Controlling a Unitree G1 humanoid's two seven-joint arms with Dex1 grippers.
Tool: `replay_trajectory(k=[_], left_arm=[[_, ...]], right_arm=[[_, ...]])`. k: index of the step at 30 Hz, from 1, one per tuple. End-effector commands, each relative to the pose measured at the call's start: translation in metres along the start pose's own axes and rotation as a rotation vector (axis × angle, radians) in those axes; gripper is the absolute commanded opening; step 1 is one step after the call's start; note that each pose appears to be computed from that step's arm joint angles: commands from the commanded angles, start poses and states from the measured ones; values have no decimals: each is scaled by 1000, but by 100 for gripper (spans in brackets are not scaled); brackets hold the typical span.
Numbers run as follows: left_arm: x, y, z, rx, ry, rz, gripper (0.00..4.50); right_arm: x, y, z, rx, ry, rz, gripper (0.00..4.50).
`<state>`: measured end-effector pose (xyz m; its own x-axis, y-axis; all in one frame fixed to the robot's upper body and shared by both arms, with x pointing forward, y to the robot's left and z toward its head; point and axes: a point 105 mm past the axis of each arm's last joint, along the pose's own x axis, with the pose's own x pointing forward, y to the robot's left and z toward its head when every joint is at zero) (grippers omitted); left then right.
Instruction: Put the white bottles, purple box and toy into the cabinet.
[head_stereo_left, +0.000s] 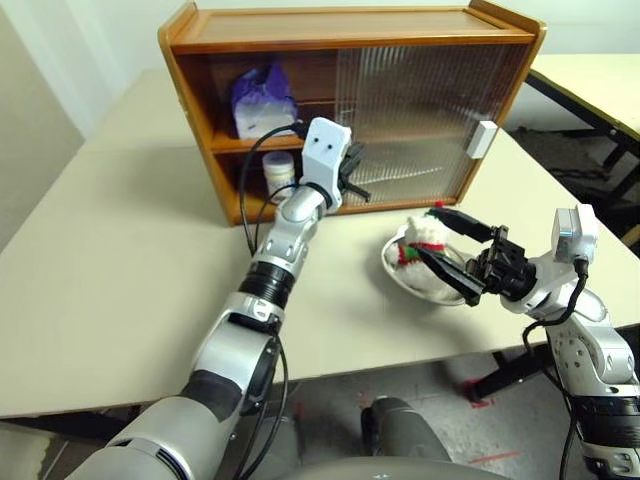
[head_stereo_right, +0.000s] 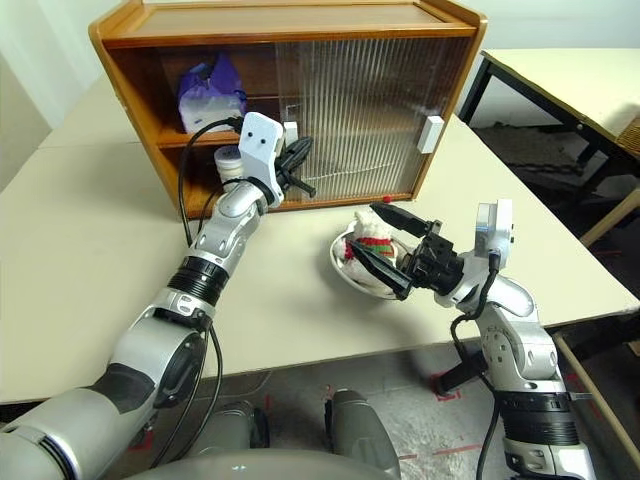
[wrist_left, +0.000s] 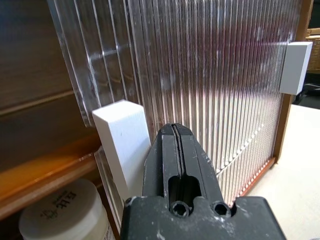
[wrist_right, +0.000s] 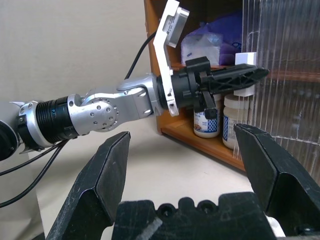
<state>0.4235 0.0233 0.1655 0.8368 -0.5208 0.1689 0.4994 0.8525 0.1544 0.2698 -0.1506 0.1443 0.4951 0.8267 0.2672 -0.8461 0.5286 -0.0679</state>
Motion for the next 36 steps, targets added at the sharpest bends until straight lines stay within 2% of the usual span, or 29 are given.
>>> replay_trajectory(k=[1, 15, 28, 36], left_arm=[[-13, 34, -3, 8, 1, 127, 4], [-47, 79, -4, 40, 27, 265, 4], [-93, 131, -8, 89, 78, 428, 4], [-116, 153, -9, 116, 103, 498, 4]], right_arm=[[3, 3, 2, -15, -8, 15, 450], [5, 1, 1, -10, -10, 23, 450], [7, -1, -2, -3, -5, 35, 450], [8, -1, -3, 2, -4, 50, 450]])
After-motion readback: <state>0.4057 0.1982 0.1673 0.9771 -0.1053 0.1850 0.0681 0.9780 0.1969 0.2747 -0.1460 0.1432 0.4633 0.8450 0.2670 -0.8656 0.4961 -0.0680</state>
